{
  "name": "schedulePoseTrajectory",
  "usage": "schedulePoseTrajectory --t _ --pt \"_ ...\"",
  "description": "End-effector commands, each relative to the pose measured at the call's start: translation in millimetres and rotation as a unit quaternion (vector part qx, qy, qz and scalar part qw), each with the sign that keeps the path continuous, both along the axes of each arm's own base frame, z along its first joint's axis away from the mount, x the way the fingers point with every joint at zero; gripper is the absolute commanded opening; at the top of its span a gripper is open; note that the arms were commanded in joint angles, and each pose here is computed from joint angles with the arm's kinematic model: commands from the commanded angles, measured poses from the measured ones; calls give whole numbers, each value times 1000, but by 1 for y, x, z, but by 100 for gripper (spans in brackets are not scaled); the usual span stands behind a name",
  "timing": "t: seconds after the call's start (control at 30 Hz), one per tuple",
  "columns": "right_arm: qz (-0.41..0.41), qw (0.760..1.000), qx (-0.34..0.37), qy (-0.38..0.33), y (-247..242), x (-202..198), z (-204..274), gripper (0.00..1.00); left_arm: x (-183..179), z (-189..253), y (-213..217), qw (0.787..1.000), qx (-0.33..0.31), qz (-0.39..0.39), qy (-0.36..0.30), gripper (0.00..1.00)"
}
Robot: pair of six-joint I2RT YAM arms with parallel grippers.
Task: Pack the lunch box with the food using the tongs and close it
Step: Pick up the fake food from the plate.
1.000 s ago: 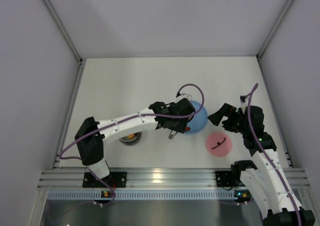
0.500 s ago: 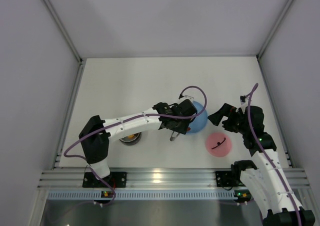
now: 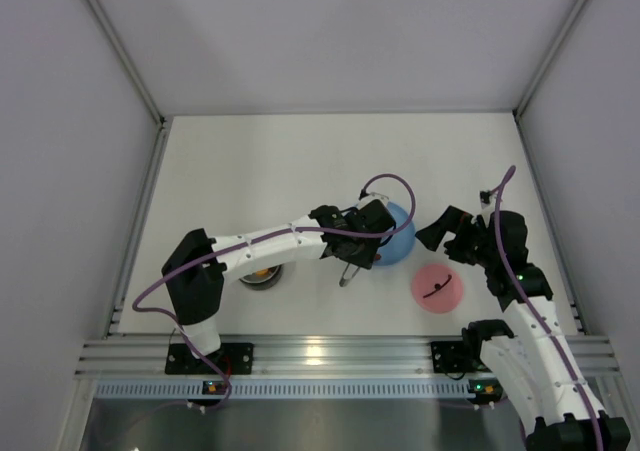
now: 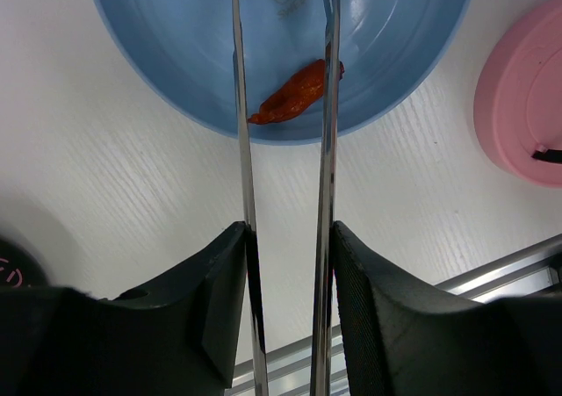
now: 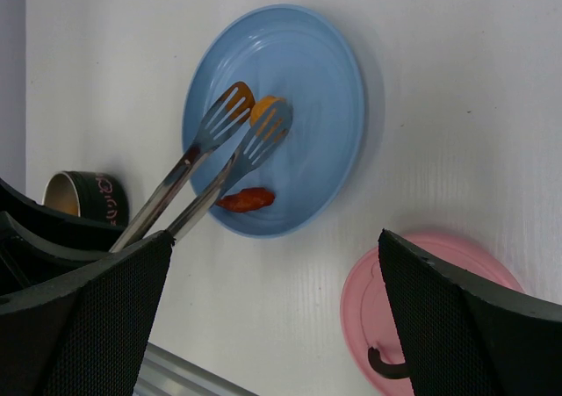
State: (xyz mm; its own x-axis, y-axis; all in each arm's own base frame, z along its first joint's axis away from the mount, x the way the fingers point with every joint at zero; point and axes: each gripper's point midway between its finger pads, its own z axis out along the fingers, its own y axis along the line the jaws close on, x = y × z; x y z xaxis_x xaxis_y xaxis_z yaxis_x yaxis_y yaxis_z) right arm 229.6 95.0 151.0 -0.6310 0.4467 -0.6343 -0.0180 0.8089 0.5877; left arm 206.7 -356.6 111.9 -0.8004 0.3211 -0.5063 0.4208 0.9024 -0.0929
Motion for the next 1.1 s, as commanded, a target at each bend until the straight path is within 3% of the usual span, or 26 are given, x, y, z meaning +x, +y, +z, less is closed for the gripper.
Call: schedulePoseTrajectory --t 0.0,0.17,0.73,1.07 --pt "-1 999 -3 -33 -2 9 21 99 2 17 -12 999 -34 -10 -12 46" --pt "-1 999 -3 -32 -2 8 20 99 1 25 -18 998 -51 -16 -11 41" --pt "0 1000 0 -29 -1 8 17 99 5 80 -3 994 -88 -4 -59 41" --pt "0 1000 1 -29 -1 8 17 99 -3 98 30 994 -85 25 -71 41"
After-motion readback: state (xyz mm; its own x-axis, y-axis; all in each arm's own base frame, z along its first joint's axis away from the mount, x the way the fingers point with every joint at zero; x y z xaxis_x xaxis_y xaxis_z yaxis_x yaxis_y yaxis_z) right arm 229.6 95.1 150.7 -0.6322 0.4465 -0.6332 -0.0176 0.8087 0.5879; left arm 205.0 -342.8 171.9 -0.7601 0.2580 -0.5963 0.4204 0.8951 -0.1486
